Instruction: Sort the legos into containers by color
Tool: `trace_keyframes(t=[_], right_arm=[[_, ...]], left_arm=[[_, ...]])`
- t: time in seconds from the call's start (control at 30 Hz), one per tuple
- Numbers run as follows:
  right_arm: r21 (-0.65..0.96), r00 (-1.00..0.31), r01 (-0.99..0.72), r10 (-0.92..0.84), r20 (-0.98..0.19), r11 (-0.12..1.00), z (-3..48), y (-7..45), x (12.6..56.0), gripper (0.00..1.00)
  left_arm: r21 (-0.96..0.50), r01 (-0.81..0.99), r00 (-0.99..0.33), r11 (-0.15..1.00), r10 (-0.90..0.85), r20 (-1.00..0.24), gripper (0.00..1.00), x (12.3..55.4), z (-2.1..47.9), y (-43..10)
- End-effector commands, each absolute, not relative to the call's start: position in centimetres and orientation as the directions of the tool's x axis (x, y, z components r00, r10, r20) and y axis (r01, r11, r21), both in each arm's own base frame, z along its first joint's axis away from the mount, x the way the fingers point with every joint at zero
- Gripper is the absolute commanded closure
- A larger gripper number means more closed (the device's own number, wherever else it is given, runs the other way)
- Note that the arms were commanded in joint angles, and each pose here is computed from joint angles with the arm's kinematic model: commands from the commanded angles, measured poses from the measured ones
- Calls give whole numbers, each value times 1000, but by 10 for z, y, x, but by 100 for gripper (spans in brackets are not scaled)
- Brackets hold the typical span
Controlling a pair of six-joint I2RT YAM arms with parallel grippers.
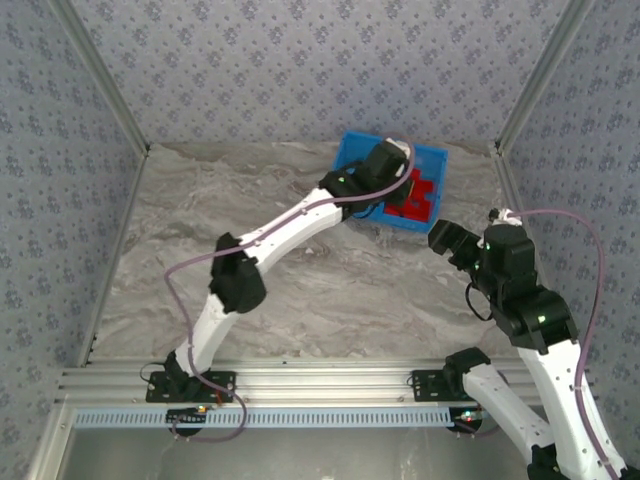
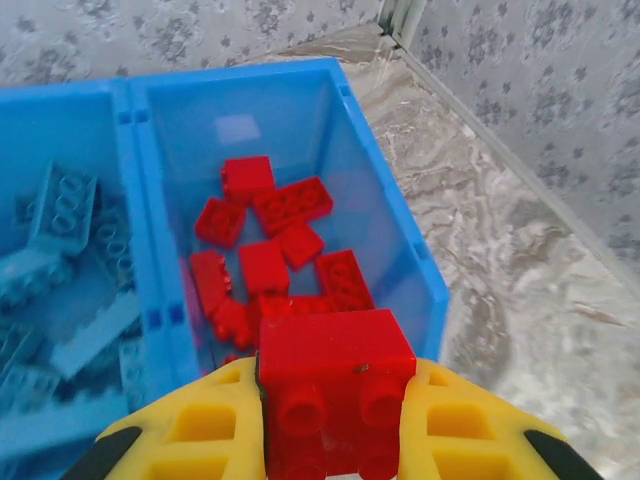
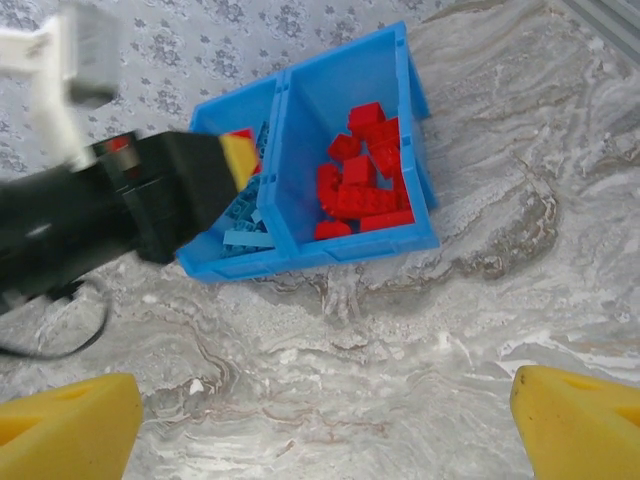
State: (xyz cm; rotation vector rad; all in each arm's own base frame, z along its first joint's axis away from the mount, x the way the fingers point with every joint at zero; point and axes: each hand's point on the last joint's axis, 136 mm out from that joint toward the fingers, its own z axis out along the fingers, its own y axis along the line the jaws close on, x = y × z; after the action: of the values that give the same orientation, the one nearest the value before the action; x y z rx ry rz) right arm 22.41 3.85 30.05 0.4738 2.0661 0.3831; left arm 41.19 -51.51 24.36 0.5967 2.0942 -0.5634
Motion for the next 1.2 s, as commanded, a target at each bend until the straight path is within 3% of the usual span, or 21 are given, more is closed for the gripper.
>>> trace_keyframes(t=[0.0, 0.2, 0.37, 0.5, 0.67, 0.83, 0.97, 1.17], right_arm=[[437, -506, 226, 489, -711, 870, 285, 35, 218, 3], [440, -514, 216, 485, -707, 871, 285, 36, 213, 3], [436, -518, 217, 482, -707, 873, 285, 34, 209, 2], [441, -523, 223, 488, -698, 869, 282, 35, 209, 2], [420, -530, 242, 482, -698, 875, 273, 32, 209, 2], [364, -534, 272, 454, -713, 891, 256, 25, 213, 1], [287, -530, 270, 390, -753, 919, 235, 19, 223, 0], [205, -478, 215, 286, -830, 955, 203, 19, 247, 0]], left_arm=[[-50, 640, -361, 767, 242, -901, 86, 437, 252, -535], [-2, 639, -314, 769, 258, -914, 77, 461, 207, -550], [19, 655, -282, 756, 267, -922, 58, 464, 202, -556], [-10, 660, -267, 751, 222, -938, 43, 462, 227, -556], [-60, 665, -268, 744, 162, -950, 32, 447, 287, -542], [-74, 738, -285, 671, 209, -935, 22, 404, 340, -515], [-72, 758, -230, 649, 161, -960, 11, 364, 376, -468], [85, 527, -193, 846, 216, -957, 1, 332, 363, -333]])
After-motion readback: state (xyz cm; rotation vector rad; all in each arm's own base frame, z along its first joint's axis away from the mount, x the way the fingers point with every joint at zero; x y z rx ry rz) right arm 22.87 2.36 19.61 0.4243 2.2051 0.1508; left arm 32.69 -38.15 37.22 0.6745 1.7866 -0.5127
